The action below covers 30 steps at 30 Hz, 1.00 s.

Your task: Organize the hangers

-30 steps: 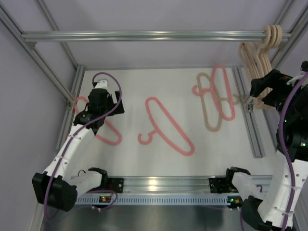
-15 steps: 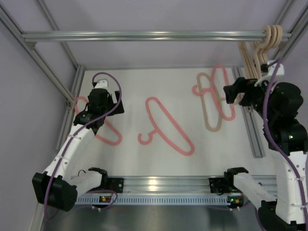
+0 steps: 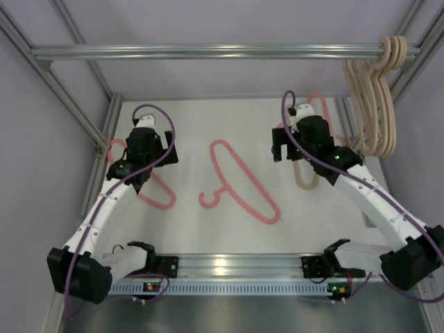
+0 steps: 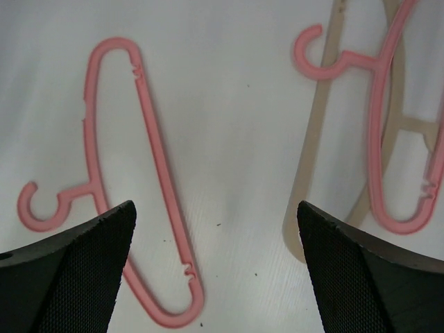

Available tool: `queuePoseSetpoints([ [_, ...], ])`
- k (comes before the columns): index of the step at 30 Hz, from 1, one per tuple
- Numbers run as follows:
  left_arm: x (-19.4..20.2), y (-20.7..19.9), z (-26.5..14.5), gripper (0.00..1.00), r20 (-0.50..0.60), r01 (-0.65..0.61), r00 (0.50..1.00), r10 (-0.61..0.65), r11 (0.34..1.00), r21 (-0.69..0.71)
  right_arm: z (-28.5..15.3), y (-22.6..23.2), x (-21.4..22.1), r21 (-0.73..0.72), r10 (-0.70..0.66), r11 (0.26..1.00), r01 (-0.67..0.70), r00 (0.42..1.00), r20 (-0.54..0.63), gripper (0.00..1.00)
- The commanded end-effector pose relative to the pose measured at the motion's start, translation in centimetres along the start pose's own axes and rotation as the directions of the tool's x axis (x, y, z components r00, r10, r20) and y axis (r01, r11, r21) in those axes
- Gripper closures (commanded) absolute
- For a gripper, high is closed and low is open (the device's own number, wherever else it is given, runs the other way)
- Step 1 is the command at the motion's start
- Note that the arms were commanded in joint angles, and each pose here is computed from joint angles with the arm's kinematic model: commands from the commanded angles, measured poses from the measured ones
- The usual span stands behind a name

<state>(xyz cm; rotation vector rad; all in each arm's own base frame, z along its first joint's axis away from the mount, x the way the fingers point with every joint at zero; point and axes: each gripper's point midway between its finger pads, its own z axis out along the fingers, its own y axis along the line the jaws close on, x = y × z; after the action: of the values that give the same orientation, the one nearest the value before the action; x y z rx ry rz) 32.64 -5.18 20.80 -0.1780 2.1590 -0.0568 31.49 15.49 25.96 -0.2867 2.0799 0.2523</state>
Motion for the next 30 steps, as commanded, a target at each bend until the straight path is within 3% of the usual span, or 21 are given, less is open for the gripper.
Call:
queuePoseSetpoints([
  [1, 0.2, 0.6, 0.2, 0.02, -0.002, -0.008, 1.0, 0.008, 1.0, -0.021, 3.4, -0.4, 0.9, 0.075, 0.087, 0.993, -0.088, 0.996, 0.009, 0.06],
  [8, 0.2, 0.5, 0.2, 0.02, 0.001, -0.008, 1.0, 0.008, 1.0, -0.019, 9.8, -4.0, 7.5, 0.239, 0.25, 0.948, -0.208, 0.955, -0.158, 0.07],
  [19, 0.2, 0.1, 0.0, 0.02, -0.002, 0.0, 1.0, 0.0, 1.0, 0.006, 13.4, -8.3, 15.4, 0.339, 0.429, 0.882, -0.328, 0.856, -0.289, 0.13],
  [24, 0.3, 0.0, 0.1, 0.02, -0.007, -0.001, 1.0, 0.001, 1.0, 0.007, 13.8, -8.4, 17.7, 0.335, 0.434, 0.885, -0.323, 0.832, -0.346, 0.25],
  [28, 0.3, 0.1, 0.1, 0.02, -0.006, -0.002, 1.0, 0.003, 1.0, 0.008, 13.9, -7.9, 19.3, 0.32, 0.42, 0.896, -0.307, 0.818, -0.393, 0.44],
  [30, 0.3, 0.1, 0.1, 0.02, -0.006, -0.003, 1.0, 0.003, 1.0, 0.008, 14.0, -7.8, 20.0, 0.319, 0.411, 0.901, -0.294, 0.813, -0.412, 0.58],
])
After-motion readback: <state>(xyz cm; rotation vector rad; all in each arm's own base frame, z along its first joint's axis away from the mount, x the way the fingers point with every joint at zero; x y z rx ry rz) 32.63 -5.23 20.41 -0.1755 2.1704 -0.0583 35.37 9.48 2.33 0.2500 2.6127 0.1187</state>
